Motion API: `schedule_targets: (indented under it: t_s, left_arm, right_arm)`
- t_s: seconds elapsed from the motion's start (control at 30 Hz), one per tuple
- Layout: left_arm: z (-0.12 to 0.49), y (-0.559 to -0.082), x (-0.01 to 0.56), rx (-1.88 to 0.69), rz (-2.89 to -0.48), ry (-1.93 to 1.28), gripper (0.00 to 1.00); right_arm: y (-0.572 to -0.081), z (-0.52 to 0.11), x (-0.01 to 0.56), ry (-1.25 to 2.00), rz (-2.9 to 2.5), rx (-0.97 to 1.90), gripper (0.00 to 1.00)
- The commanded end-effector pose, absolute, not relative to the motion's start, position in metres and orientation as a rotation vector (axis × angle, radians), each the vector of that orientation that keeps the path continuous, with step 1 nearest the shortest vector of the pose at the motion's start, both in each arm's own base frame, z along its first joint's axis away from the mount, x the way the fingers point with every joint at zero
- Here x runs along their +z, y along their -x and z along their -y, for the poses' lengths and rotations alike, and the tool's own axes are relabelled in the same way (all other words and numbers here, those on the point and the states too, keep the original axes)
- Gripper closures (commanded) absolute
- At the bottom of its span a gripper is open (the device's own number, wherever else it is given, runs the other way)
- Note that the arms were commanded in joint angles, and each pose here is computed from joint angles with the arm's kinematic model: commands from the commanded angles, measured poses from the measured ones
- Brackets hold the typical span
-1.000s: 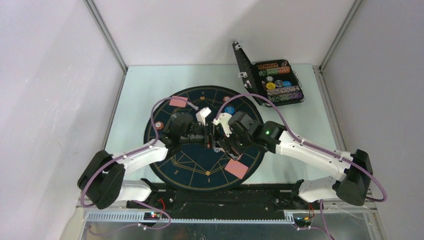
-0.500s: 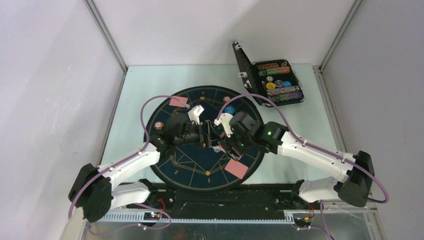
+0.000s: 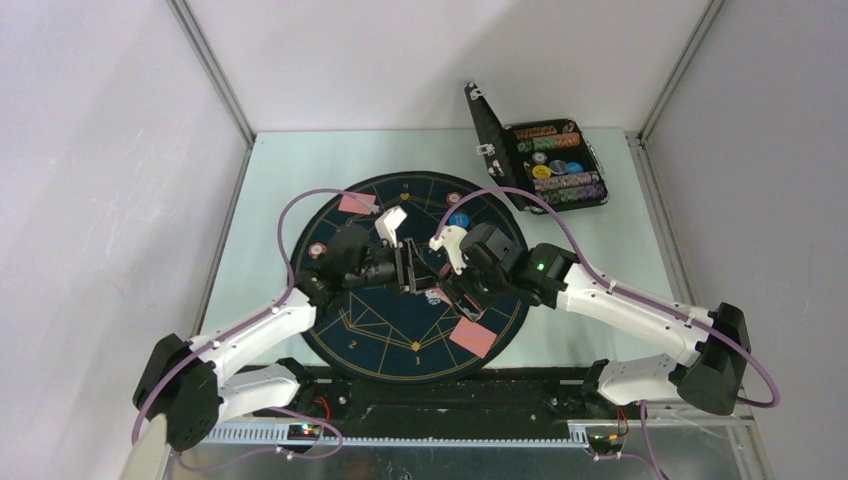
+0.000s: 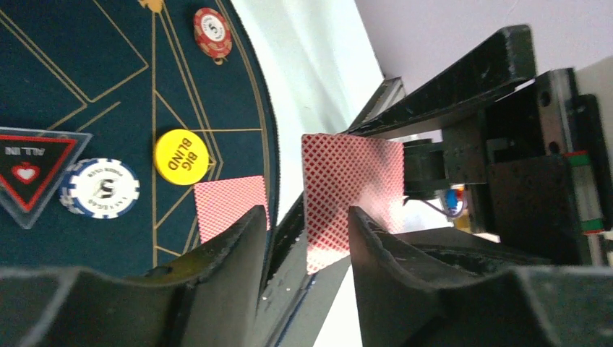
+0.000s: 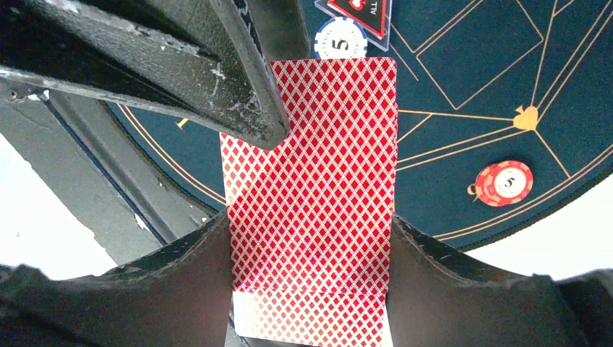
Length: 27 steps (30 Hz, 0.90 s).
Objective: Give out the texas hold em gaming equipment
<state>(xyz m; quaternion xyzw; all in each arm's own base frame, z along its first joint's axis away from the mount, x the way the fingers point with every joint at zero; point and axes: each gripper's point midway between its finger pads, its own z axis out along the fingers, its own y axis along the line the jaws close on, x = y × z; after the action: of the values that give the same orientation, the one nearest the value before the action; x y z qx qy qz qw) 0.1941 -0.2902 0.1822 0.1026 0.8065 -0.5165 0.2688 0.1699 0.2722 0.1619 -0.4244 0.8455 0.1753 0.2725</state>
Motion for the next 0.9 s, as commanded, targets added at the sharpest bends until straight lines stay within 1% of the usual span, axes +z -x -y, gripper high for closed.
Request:
schedule_targets:
  t_s: [0.0, 0.07, 0.23, 0.27, 0.37, 0.4, 0.47, 0.67, 0.87]
  left_arm:
    - [0.292, -0.192, 0.203, -1.434, -2.092, -0.325, 0.52]
    - [0.291, -0.191, 0.201, -1.421, -2.107, -0.329, 0.64]
    - [0.287, -0.189, 0.201, -1.402, -2.115, -0.333, 0.79]
    - [0.286, -0.188, 0.203, -1.401, -2.107, -0.333, 0.84]
    - [0.283, -0.19, 0.204, -1.373, -2.105, -0.319, 0.92]
    - [0.281, -0.19, 0.206, -1.363, -2.098, -0.321, 0.97]
    - [0.278, -0.192, 0.207, -1.336, -2.095, -0.313, 1.0]
    - [0.261, -0.197, 0.197, -1.222, -2.148, -0.248, 1.0]
    - [0.242, -0.204, 0.197, -1.186, -2.127, -0.174, 1.0]
  right_arm:
    - [-0.173, -0.281, 0.182, 1.119, -2.191, 0.518, 1.0]
    - [-0.174, -0.28, 0.181, 1.117, -2.192, 0.514, 1.0]
    - [-0.175, -0.28, 0.181, 1.114, -2.194, 0.508, 1.0]
    - [-0.175, -0.28, 0.181, 1.112, -2.194, 0.509, 1.0]
    - [-0.175, -0.28, 0.181, 1.112, -2.195, 0.506, 1.0]
    - [-0.176, -0.279, 0.18, 1.109, -2.198, 0.502, 1.0]
    - [-0.175, -0.279, 0.181, 1.107, -2.197, 0.5, 1.0]
    - [-0.177, -0.277, 0.18, 1.097, -2.206, 0.487, 1.0]
    - [-0.178, -0.276, 0.179, 1.094, -2.208, 0.483, 1.0]
